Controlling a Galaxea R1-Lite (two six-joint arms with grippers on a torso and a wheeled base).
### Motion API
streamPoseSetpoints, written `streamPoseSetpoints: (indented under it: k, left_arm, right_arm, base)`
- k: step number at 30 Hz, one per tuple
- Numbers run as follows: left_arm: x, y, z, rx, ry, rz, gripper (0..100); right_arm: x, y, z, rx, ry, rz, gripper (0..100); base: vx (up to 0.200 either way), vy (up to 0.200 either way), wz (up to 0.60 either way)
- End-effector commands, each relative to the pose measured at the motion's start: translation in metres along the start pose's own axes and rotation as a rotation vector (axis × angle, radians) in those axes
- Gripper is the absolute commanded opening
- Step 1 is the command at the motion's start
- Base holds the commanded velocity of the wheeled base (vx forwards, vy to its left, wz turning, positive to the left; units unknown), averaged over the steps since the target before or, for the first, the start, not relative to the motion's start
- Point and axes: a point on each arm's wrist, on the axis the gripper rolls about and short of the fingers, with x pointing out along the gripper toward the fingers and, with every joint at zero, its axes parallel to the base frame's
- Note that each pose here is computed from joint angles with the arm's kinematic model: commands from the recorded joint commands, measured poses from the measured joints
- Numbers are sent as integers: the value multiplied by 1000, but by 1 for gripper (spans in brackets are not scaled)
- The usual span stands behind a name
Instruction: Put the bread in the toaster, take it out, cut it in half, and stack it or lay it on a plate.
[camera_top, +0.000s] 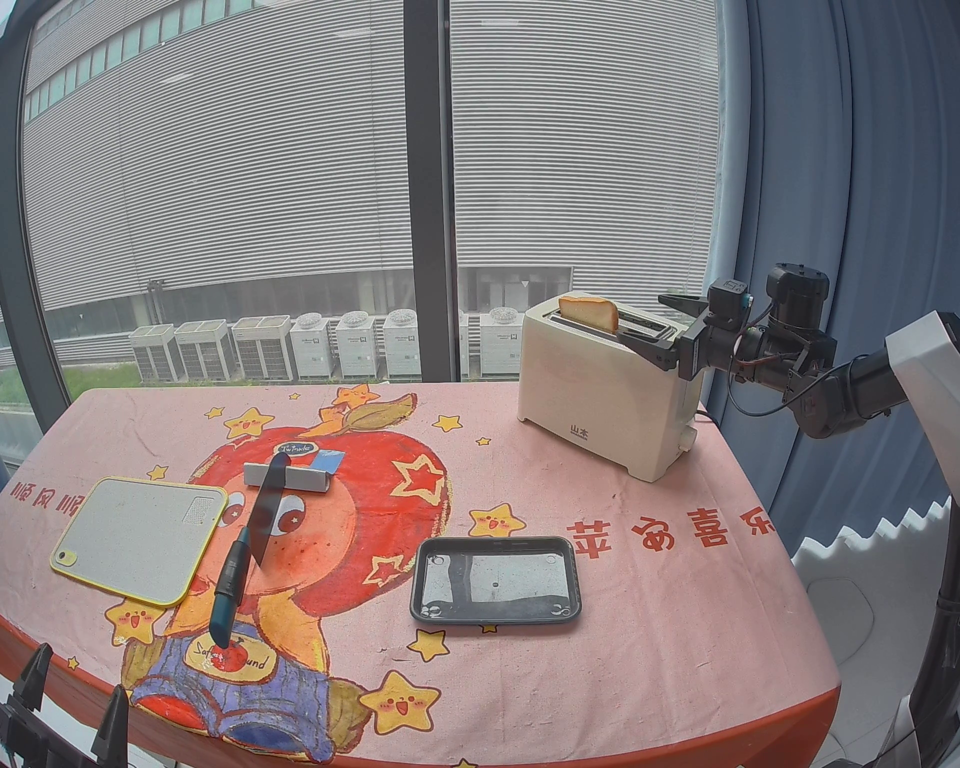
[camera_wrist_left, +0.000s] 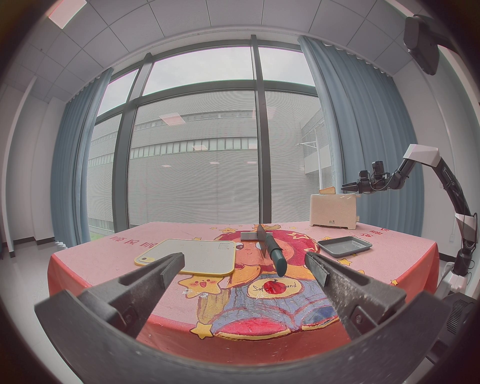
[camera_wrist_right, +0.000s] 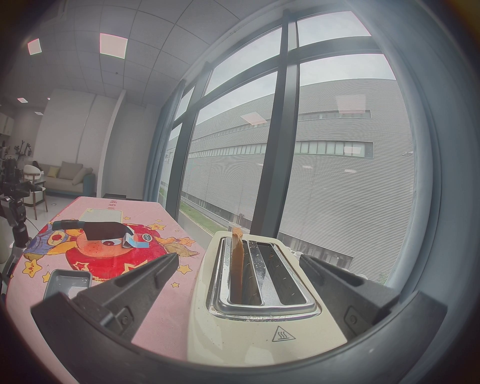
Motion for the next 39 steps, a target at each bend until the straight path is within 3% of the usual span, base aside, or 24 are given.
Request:
streamPoseSetpoints:
  k: [1, 9, 21, 22, 31, 32, 34, 39]
  left_arm:
    - [0, 0, -5, 0, 1, 0, 100]
    - [0, 0, -5, 0, 1, 0, 100]
    - [0, 0, -5, 0, 1, 0, 100]
    - [0, 0, -5, 0, 1, 0, 100]
    - [0, 0, -5, 0, 1, 0, 100]
    - [0, 0, -5, 0, 1, 0, 100]
    - [0, 0, -5, 0, 1, 0, 100]
    - [0, 0, -5, 0, 1, 0, 100]
  right_arm:
    - [-2, -1, 2, -3, -4, -4, 100]
    - [-13, 0, 10, 2, -11, -17, 100]
    - [-65, 21, 30, 31, 18, -32, 100]
    - [-71, 22, 31, 35, 21, -36, 0]
    - [-104, 48, 37, 121, 50, -29, 0]
    - [-112, 55, 37, 157, 60, -30, 0]
    - [-118, 59, 37, 178, 62, -29, 0]
    - [-122, 61, 39, 182, 56, -30, 0]
  base:
    - [0, 0, 0]
    - [0, 0, 0]
    - [0, 0, 0]
    - [0, 0, 0]
    - [0, 0, 0]
    - [0, 0, 0]
    - [0, 0, 0]
    - [0, 0, 0]
